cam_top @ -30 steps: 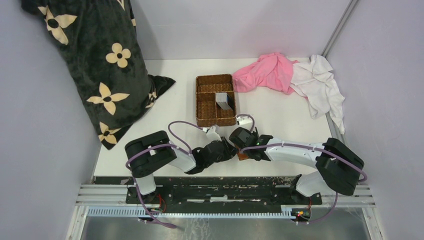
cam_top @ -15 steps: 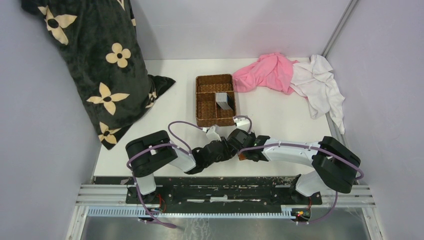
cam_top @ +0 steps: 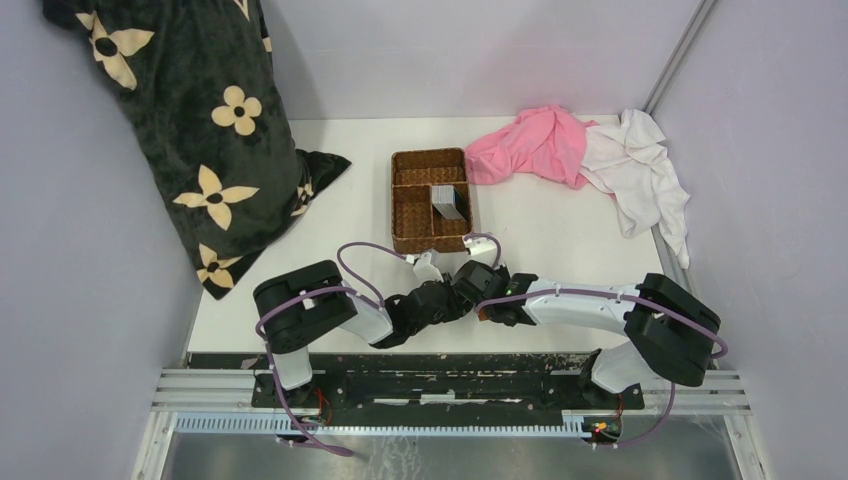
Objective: Put the credit cards into the card holder
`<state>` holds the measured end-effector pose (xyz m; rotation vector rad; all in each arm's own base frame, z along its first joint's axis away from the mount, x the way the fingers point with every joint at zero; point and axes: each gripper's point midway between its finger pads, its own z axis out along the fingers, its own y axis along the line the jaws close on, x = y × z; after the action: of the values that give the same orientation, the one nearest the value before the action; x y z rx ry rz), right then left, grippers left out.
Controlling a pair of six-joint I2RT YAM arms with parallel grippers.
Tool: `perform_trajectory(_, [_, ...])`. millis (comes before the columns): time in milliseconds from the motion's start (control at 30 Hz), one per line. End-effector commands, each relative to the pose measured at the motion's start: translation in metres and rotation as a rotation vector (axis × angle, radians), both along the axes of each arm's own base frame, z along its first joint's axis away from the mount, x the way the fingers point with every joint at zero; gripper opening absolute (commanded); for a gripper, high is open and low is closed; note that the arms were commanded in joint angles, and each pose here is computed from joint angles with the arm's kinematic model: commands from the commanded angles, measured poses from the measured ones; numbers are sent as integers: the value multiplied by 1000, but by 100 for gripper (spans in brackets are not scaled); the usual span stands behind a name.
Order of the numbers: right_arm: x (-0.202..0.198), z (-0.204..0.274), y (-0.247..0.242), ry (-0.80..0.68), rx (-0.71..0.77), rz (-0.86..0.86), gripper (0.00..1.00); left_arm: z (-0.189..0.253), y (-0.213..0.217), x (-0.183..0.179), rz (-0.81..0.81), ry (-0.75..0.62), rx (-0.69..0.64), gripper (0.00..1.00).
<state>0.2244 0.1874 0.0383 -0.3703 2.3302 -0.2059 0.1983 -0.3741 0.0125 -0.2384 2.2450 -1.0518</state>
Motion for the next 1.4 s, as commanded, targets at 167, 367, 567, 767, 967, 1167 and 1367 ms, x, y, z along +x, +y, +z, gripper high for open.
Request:
perform_trajectory(167, [7, 11, 13, -36, 26, 6, 20, -101, 82, -43, -65, 177, 440, 30])
perform_trajectory(367, [7, 7, 13, -32, 23, 6, 19, -103, 83, -43, -67, 180, 441, 30])
perform_trajectory(567, [7, 5, 13, -29, 16, 3, 18, -103, 83, -43, -66, 179, 441, 29])
perform_trajectory(767, [8, 7, 10, -39, 3, -8, 16, -103, 82, -44, -68, 180, 439, 30])
perform_trajectory(967, [8, 8, 11, -44, 3, -9, 15, -105, 81, -44, -70, 183, 439, 29])
perform_trajectory(1167, [10, 7, 12, -43, -2, -9, 15, -106, 81, -44, -72, 183, 441, 30])
perform_trajectory(1367, [10, 6, 13, -43, -2, -8, 14, -105, 80, -43, -74, 181, 441, 29])
